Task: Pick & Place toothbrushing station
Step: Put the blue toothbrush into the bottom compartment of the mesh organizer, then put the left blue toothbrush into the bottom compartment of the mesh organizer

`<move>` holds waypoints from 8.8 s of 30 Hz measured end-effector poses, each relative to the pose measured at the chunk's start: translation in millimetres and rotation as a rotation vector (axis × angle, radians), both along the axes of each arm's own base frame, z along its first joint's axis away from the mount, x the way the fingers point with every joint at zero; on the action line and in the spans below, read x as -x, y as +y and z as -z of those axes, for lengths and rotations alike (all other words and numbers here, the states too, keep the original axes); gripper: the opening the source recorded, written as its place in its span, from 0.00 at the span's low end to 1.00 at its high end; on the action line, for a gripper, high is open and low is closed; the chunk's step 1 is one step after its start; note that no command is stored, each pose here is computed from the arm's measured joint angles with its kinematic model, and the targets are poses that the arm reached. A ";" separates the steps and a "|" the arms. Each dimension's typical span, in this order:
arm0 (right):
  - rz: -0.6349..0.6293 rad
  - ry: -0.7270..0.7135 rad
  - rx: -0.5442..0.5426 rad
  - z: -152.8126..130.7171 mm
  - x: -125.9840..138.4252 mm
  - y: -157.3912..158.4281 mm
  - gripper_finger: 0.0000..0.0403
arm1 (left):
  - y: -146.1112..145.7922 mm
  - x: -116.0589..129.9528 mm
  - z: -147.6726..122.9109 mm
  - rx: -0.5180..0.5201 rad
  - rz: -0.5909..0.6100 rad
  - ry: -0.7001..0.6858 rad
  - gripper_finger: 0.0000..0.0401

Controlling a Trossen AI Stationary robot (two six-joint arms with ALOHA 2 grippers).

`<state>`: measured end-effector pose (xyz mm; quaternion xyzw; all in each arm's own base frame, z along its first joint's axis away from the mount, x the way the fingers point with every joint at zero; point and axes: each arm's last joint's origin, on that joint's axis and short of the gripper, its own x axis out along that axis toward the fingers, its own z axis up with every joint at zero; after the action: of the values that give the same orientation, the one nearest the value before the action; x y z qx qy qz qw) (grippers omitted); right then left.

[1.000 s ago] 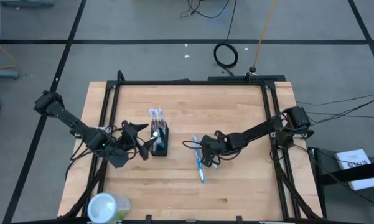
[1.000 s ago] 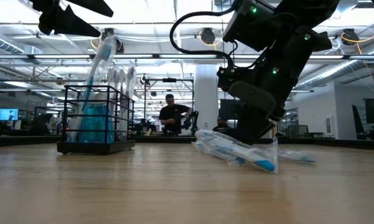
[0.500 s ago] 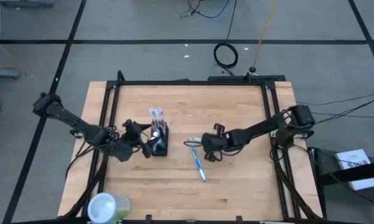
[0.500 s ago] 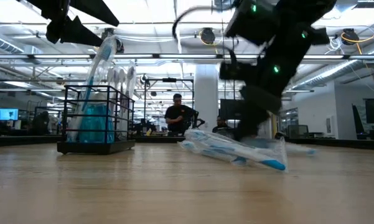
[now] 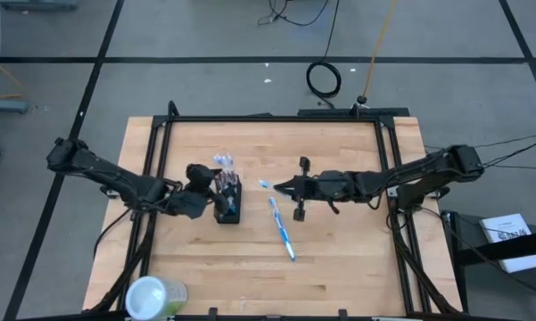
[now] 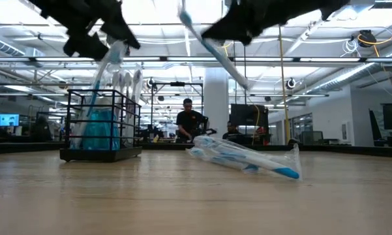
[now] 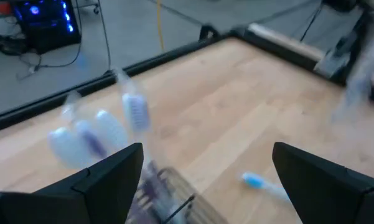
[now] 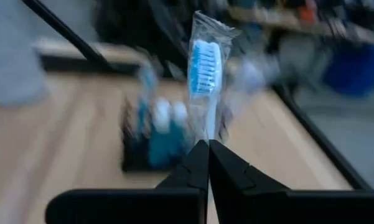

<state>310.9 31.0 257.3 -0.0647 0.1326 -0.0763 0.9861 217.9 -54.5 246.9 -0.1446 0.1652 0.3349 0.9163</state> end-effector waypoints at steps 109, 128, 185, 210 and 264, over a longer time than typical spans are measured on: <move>-0.079 -0.050 -0.038 -31.5 37.1 -7.3 0.30 | -59.9 51.8 6.5 -0.135 0.133 0.006 0.11; -0.078 -0.050 -0.040 -31.4 37.1 -7.4 0.30 | -63.0 22.7 50.4 -0.019 0.054 0.142 0.18; 0.156 0.511 -0.270 124.5 -38.6 54.9 0.52 | -36.3 43.2 -40.8 -0.151 0.202 -0.139 0.80; 0.140 0.547 -0.332 132.3 -38.3 42.4 0.17 | -37.6 39.0 -36.5 -0.141 0.189 -0.131 0.79; -0.311 -0.456 0.069 -31.6 -8.7 16.9 0.00 | -8.0 -79.9 -18.6 -0.370 0.567 -0.450 0.77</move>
<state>319.6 47.9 289.0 -0.0988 -0.1072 0.0591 0.9876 297.9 -62.5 265.5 0.0044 -0.0693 0.0528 0.9962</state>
